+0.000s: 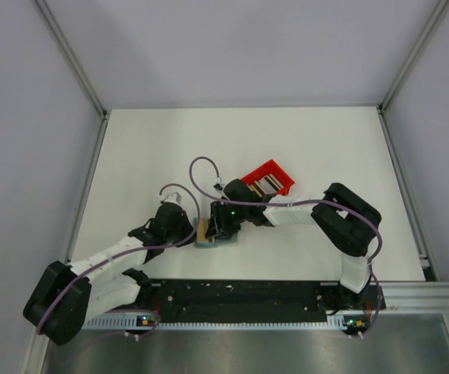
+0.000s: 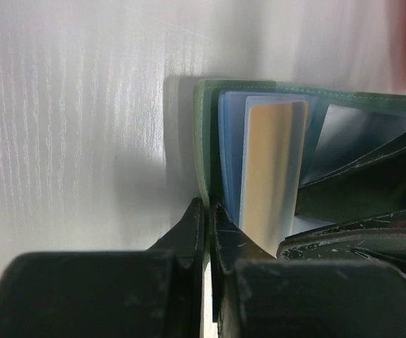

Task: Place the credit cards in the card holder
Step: Insert the credit card into the card holder.

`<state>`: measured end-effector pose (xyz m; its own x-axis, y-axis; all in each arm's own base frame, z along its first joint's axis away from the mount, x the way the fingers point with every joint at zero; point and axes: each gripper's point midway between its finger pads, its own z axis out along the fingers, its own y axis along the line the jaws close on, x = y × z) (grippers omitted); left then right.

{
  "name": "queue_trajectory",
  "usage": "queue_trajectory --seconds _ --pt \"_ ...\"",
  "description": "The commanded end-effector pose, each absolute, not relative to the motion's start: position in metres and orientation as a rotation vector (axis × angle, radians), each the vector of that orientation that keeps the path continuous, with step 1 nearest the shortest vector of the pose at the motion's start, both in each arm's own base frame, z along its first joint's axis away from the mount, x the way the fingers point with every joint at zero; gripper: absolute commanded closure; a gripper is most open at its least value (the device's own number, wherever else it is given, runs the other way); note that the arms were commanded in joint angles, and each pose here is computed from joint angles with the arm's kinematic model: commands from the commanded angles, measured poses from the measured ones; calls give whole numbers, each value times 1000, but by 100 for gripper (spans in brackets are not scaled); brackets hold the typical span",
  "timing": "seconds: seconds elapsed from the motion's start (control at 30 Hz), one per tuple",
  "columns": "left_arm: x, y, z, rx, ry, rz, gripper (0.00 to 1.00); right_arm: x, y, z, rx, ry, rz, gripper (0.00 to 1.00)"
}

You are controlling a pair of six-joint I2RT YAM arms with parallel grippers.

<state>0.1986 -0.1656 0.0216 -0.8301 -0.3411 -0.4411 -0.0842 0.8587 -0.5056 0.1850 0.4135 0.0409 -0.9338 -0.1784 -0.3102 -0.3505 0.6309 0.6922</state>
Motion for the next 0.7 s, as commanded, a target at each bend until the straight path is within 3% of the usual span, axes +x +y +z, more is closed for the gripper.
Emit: queue_trajectory --seconds 0.0,0.23,0.67 --pt "200 -176 29 -287 2466 -721 100 182 445 81 -515 2460 1371 61" --pt "201 -175 30 -287 2464 -721 100 183 438 82 -479 2444 1407 62" --pt "202 -171 35 -286 2449 -696 100 219 388 105 -445 2401 985 56"
